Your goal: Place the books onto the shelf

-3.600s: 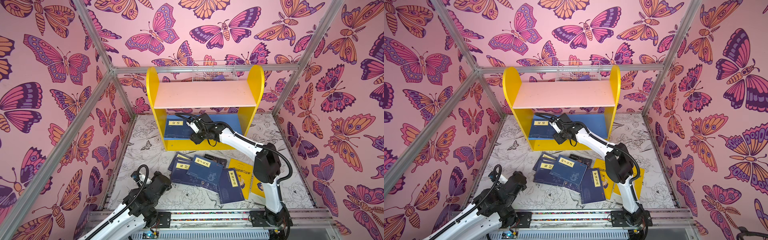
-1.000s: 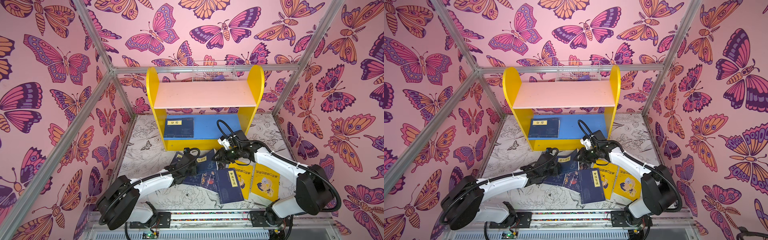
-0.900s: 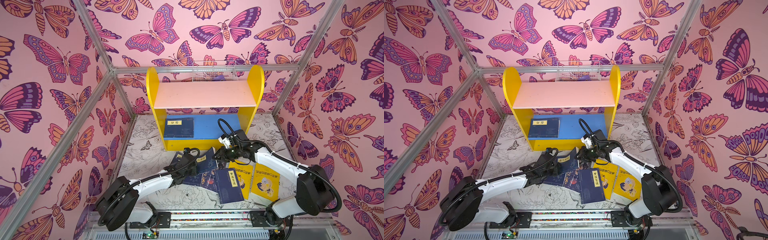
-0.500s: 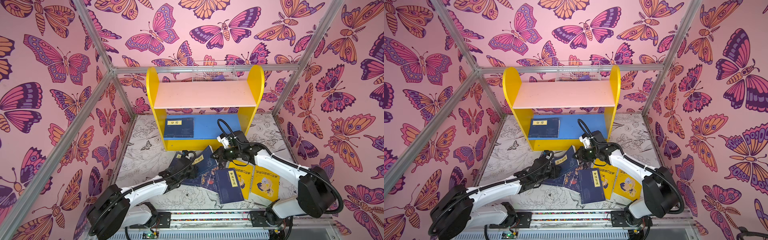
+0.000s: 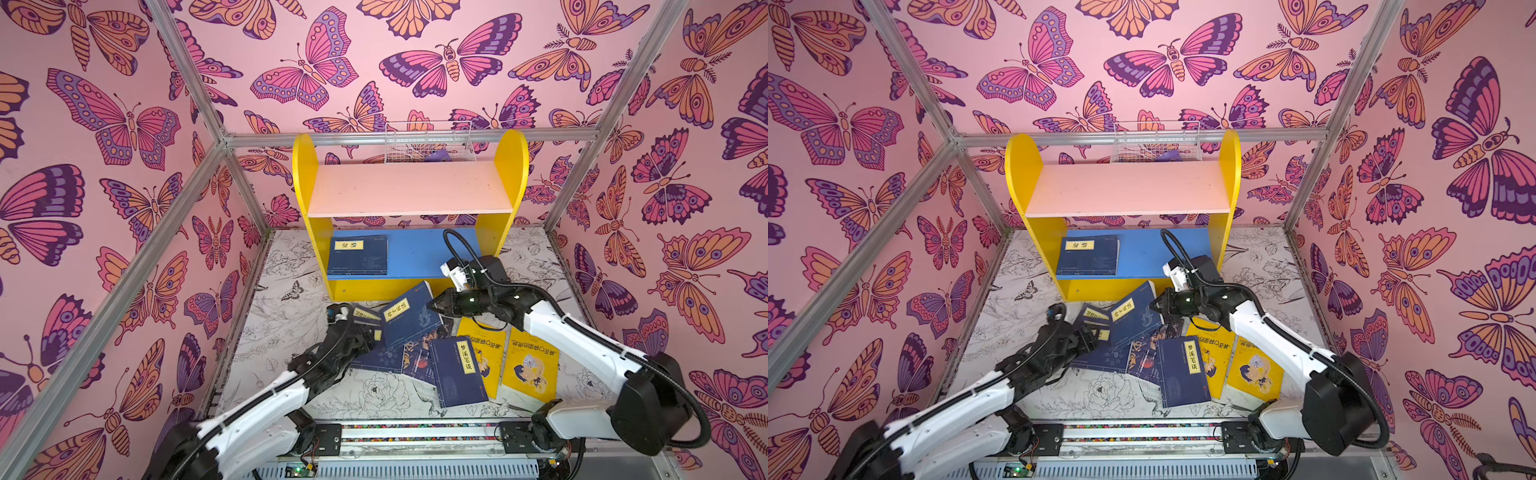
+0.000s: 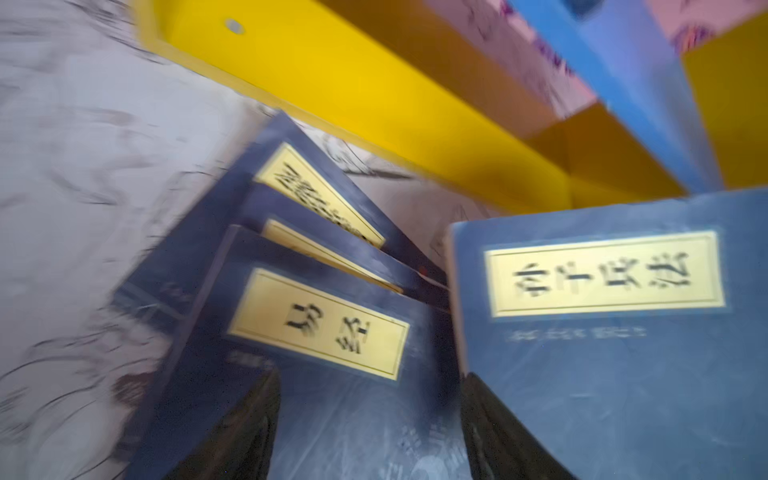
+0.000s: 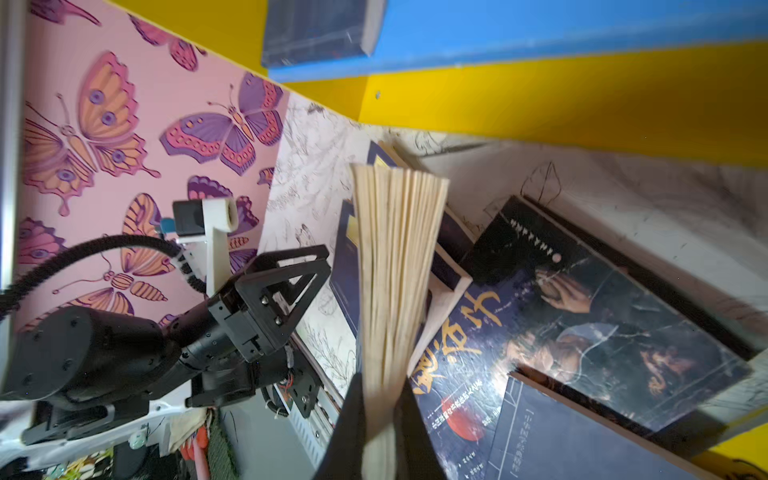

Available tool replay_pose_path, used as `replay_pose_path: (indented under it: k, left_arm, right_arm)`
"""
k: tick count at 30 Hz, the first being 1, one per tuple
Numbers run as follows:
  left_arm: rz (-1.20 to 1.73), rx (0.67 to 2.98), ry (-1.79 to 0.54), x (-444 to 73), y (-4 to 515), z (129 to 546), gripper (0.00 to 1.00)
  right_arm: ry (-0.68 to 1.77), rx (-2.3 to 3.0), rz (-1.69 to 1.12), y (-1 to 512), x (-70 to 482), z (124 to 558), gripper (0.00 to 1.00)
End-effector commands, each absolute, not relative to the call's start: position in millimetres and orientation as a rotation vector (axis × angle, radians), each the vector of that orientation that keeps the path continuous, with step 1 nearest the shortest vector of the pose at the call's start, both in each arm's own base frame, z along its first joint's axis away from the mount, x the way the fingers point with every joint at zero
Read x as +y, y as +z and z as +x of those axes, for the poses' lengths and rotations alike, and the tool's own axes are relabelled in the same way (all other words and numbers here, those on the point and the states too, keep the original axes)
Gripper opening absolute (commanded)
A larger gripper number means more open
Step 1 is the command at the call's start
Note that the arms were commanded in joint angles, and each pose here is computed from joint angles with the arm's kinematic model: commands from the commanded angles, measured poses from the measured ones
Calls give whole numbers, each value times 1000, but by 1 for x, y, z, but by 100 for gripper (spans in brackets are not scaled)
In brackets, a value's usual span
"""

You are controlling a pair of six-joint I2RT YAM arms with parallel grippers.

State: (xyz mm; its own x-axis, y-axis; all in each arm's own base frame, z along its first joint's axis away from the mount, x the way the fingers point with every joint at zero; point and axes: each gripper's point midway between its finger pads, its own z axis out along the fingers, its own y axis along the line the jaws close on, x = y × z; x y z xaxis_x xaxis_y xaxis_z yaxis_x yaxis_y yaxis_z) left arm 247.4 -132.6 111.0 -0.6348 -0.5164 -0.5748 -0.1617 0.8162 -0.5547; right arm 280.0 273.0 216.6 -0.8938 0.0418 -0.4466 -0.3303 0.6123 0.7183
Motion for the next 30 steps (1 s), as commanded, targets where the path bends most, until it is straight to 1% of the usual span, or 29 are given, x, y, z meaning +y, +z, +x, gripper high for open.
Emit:
replay_pose_path:
  k: [1, 3, 6, 12, 17, 21, 30]
  left_arm:
    - [-881, 2166, -342, -57, 93, 214, 73]
    - [-963, 2117, -315, -38, 98, 202, 75]
    - [-1026, 2089, -297, -25, 97, 190, 76]
    - [-1062, 2143, -296, -26, 81, 181, 78]
    - [-1048, 2176, -285, -28, 77, 180, 78]
    - [-1034, 2171, -285, -28, 79, 181, 79]
    - [-1041, 2184, -291, -29, 73, 178, 79]
  right_arm:
    - [1279, 2137, -221, 289, 279, 302, 0]
    - [1359, 2024, -159, 312, 286, 315, 0]
    - [1442, 1880, -103, 337, 298, 335, 0]
    - [1506, 1716, -11, 352, 325, 383, 0]
    - [1542, 1744, 53, 326, 354, 428, 0]
    - [1556, 1787, 48, 311, 374, 449, 0]
    - [1606, 1898, 74, 277, 393, 459, 0]
